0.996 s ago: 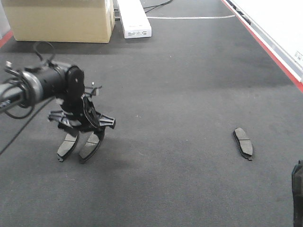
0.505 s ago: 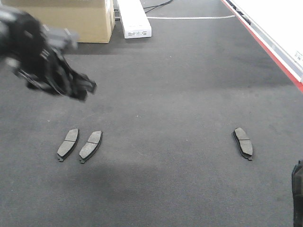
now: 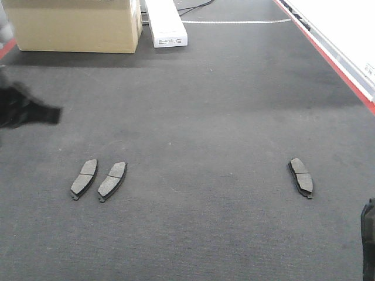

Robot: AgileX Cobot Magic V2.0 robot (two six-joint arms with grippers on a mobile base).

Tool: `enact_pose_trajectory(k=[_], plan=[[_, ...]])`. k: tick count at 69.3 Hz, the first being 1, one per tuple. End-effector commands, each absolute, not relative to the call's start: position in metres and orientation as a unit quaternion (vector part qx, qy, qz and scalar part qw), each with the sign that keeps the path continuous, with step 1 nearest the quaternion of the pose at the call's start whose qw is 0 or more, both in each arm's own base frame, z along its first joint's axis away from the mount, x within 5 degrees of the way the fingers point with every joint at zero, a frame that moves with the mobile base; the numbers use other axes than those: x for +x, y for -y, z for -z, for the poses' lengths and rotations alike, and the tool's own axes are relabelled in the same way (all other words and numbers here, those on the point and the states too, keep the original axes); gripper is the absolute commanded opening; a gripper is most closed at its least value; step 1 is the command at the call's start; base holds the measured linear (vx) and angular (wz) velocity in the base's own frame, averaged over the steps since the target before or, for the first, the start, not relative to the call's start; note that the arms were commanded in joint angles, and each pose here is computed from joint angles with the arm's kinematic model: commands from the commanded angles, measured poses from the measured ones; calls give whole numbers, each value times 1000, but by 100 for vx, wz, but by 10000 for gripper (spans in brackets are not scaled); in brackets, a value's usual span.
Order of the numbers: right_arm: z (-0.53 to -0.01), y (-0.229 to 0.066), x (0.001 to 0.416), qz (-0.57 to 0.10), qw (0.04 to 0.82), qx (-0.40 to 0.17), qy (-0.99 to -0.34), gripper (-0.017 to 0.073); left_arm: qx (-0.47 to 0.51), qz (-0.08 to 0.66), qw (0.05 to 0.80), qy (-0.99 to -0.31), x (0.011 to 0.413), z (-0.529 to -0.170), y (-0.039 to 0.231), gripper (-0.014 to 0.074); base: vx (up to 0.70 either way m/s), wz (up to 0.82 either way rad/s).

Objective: Move and align brake pads A on conveyor
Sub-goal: 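Open the left gripper and lift it away from the pads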

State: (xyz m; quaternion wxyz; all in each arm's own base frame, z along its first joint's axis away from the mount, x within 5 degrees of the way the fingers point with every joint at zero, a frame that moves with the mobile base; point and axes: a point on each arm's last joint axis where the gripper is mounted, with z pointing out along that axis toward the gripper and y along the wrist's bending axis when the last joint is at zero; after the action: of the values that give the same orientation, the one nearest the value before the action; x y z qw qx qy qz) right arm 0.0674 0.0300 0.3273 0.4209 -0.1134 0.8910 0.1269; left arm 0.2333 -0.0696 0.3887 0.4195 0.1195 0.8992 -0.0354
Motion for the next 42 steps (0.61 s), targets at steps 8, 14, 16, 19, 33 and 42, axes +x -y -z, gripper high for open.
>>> enact_pose_trajectory(k=[8, 14, 16, 19, 33, 42], plan=[[-342, -31, 72, -135, 466, -111, -867, -12, 125, 46, 507, -851, 187, -401, 55, -8, 0, 0], [-342, -31, 72, -135, 466, -111, -867, -12, 139, 39, 518, -843, 169, -394, 49, -6, 0, 0], [-342, -31, 72, -135, 466, -111, -867, -12, 142, 38, 522, -840, 164, -391, 47, -6, 0, 0], [-342, -31, 72, -135, 466, -111, -867, -12, 147, 35, 525, -838, 157, -387, 45, -6, 0, 0], [-342, -31, 72, -135, 466, -111, -867, -12, 152, 35, 555, -817, 131, -380, 37, -6, 0, 0], [-342, -31, 72, -135, 466, -111, -867, -12, 151, 36, 562, -813, 127, -381, 36, -6, 0, 0]])
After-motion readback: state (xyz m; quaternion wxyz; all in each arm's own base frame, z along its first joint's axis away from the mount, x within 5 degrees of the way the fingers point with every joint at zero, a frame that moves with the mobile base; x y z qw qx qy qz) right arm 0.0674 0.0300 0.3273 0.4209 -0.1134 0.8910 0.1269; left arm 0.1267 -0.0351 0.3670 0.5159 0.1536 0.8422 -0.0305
